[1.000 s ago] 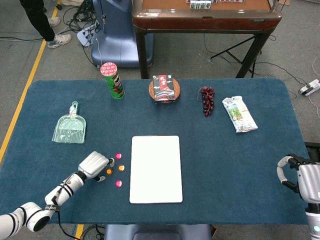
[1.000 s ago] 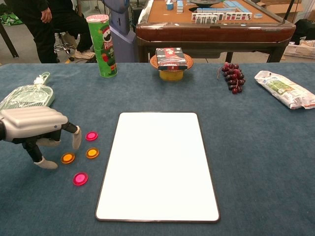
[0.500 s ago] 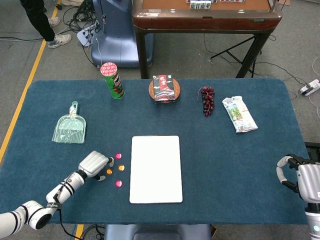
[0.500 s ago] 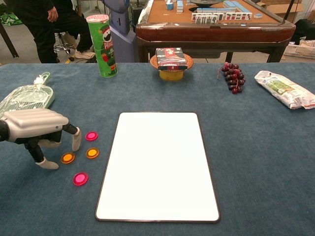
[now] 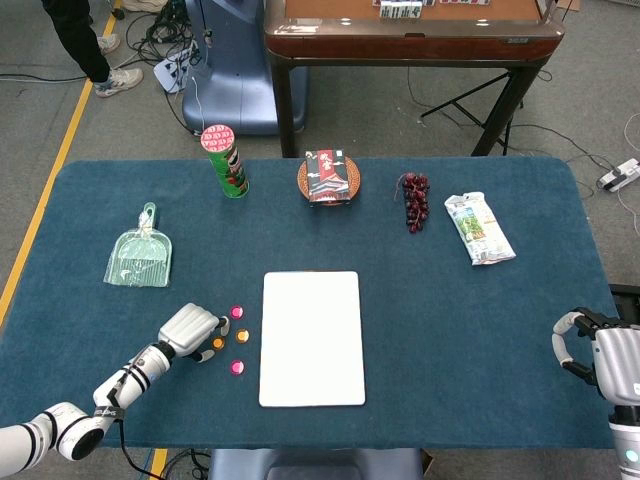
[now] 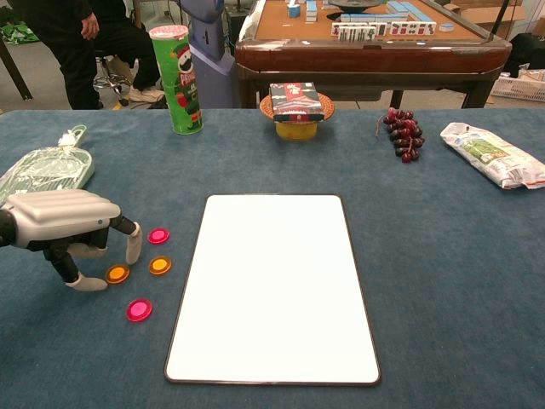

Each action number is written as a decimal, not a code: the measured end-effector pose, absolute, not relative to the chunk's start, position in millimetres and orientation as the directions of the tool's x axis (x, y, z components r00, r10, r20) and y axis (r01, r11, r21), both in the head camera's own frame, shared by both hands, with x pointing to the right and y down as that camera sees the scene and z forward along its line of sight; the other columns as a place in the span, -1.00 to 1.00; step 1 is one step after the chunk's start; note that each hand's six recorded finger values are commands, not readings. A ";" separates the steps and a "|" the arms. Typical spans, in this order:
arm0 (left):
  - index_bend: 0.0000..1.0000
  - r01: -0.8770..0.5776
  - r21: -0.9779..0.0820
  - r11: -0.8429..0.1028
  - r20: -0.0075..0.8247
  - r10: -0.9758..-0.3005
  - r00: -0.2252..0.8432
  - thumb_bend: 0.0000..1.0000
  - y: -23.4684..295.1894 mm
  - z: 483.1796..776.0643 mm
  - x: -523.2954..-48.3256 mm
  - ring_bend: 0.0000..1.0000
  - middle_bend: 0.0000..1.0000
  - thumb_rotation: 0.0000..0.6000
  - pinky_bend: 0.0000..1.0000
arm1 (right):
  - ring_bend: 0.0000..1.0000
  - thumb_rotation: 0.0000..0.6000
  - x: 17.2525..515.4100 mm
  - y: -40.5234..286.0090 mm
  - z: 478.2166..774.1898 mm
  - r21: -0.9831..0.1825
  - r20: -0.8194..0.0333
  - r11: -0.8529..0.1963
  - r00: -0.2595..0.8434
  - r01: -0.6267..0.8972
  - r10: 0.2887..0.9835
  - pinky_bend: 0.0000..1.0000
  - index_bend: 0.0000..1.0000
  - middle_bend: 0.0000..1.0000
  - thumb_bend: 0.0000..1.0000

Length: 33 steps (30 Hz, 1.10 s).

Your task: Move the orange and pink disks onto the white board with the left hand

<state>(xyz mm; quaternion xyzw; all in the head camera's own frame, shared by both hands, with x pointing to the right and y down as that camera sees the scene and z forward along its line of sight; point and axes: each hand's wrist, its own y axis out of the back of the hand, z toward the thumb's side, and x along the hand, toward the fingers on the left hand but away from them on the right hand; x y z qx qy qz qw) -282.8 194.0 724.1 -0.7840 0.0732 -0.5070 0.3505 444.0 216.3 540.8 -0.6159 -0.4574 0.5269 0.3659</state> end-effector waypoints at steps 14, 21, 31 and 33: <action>0.08 0.252 -0.618 -0.744 0.751 -0.466 0.467 -0.40 194.6 726.8 -282.3 1.00 1.00 1.00 1.00 | 0.08 1.00 443.6 216.3 541.6 -0.932 -0.317 -0.316 0.027 0.176 0.948 0.13 0.14 -0.03 -0.21; 0.10 0.258 -0.618 -0.742 0.752 -0.464 0.469 -0.34 195.5 727.5 -280.7 1.00 1.00 1.00 1.00 | 0.08 1.00 443.8 216.3 541.8 -0.932 -0.317 -0.316 0.025 0.176 0.948 0.13 0.15 -0.03 -0.21; 0.18 0.250 -0.625 -0.740 0.745 -0.468 0.476 -0.29 195.6 727.4 -279.7 1.00 1.00 1.00 1.00 | 0.08 1.00 443.6 216.1 542.7 -0.931 -0.320 -0.319 0.026 0.175 0.947 0.13 0.14 -0.03 -0.21; 0.21 0.249 -0.626 -0.739 0.743 -0.469 0.477 -0.28 195.7 727.0 -279.7 1.00 1.00 1.00 1.00 | 0.08 1.00 443.6 216.1 542.7 -0.931 -0.320 -0.320 0.025 0.175 0.947 0.13 0.14 -0.03 -0.21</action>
